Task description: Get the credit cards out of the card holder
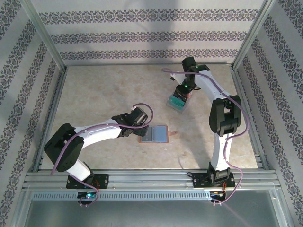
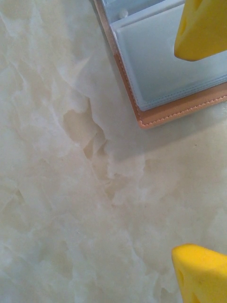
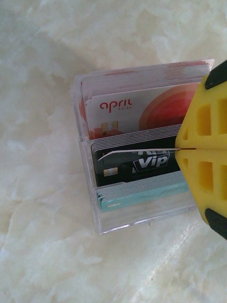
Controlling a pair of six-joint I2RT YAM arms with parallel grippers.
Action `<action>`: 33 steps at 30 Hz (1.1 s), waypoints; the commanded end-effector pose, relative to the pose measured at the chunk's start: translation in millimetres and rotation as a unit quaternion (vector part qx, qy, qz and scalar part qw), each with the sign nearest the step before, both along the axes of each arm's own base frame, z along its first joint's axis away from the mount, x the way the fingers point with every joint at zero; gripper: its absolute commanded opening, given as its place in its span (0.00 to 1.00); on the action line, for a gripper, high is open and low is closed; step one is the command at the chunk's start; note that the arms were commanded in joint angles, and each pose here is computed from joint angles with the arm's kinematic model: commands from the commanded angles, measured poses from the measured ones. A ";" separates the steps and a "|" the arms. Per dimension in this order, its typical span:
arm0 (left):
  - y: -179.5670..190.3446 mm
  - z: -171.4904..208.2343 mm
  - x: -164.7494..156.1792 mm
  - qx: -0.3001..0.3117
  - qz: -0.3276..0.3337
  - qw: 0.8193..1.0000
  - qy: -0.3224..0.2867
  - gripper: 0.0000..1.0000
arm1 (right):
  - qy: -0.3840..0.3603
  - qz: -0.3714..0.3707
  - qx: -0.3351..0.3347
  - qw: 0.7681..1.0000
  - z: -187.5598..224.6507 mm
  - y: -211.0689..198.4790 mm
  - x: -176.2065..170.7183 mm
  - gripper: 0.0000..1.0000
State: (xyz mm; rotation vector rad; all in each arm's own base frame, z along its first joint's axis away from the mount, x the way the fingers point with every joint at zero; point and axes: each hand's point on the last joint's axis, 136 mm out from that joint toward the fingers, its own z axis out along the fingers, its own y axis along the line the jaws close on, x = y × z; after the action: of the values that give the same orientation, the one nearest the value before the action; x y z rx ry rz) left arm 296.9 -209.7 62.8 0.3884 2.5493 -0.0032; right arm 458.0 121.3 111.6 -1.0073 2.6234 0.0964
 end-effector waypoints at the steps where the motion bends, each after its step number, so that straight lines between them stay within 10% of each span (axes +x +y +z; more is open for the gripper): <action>1: 0.6 14.8 -0.6 0.006 -0.003 1.000 -0.010 0.99 | 0.018 0.002 0.003 1.000 -6.8 -1.7 -1.0 0.03; 9: 2.4 23.8 0.0 0.003 -0.001 1.000 -0.020 0.99 | 0.007 -0.008 0.002 1.000 3.7 -1.5 0.0 0.34; 20: 8.6 45.4 6.4 -0.035 0.036 0.997 -0.052 0.99 | -0.049 -0.108 0.003 0.993 52.4 -11.9 -10.1 0.38; 33: 77.3 45.7 14.2 -0.180 0.220 0.955 -0.081 0.99 | -0.048 -0.219 0.058 0.973 47.5 70.8 -128.3 0.51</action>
State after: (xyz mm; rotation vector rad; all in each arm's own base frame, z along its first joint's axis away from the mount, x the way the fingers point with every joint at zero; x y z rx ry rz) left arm 305.9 -144.6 105.2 -0.1169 2.4073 -0.1493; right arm 345.9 183.4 170.1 -0.5111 2.6165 0.1088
